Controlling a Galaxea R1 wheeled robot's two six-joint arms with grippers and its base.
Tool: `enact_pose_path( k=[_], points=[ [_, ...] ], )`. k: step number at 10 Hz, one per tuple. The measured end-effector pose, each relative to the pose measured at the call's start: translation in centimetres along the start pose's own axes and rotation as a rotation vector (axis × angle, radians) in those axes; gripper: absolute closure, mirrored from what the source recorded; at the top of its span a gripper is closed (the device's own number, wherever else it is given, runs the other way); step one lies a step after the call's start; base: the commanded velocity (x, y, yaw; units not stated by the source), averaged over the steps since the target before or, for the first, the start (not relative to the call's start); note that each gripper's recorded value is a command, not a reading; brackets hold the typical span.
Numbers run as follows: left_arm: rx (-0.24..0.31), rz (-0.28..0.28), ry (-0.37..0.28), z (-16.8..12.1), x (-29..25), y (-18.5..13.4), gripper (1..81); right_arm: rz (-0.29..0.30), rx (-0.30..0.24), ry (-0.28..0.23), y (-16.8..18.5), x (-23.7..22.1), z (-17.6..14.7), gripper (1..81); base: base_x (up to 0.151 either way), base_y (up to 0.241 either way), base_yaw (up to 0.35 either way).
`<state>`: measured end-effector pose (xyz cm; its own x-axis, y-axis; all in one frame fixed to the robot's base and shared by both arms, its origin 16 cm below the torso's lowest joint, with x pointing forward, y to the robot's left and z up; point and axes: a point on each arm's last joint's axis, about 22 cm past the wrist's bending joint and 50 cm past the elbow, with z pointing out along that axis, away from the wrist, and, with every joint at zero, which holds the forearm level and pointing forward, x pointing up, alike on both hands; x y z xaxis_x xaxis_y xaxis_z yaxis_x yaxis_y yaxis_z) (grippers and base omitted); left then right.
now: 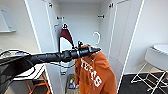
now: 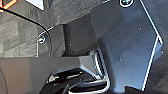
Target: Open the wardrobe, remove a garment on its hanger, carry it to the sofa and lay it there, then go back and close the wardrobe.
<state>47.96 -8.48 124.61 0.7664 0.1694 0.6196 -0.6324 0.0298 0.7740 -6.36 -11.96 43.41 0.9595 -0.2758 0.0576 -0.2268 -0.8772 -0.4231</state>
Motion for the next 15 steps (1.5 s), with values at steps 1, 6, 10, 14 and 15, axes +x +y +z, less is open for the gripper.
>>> enact_pose_path(
  k=[1, 6, 10, 14, 15],
  points=[
    [-0.008, -0.001, 0.003, 0.0, 0.1, 0.1, 81.1, -0.001, 0.002, 0.005, -0.1, 0.4, 0.1, 1.0, 0.000, 0.000, 0.000],
    [-0.033, -0.008, 0.011, -0.3, 0.2, 0.4, 81.1, 0.001, 0.000, -0.002, 0.0, -0.1, 0.0, 1.0, 0.000, 0.000, 0.000],
    [-0.069, -0.006, 0.028, -1.0, 0.8, 1.1, 81.1, 0.001, 0.000, -0.002, 0.0, -0.1, 0.0, 1.0, 0.000, 0.000, 0.000],
    [-0.061, -0.004, 0.036, -1.1, 1.3, 0.7, 81.1, 0.001, 0.000, -0.002, 0.0, -0.1, 0.0, 1.0, 0.000, 0.000, -0.251],
    [-0.058, -0.007, 0.038, -1.2, 1.2, 0.5, 81.1, 0.001, -0.001, -0.002, 0.0, -0.1, 0.0, 1.0, 0.000, 0.000, -0.330]
  ],
)
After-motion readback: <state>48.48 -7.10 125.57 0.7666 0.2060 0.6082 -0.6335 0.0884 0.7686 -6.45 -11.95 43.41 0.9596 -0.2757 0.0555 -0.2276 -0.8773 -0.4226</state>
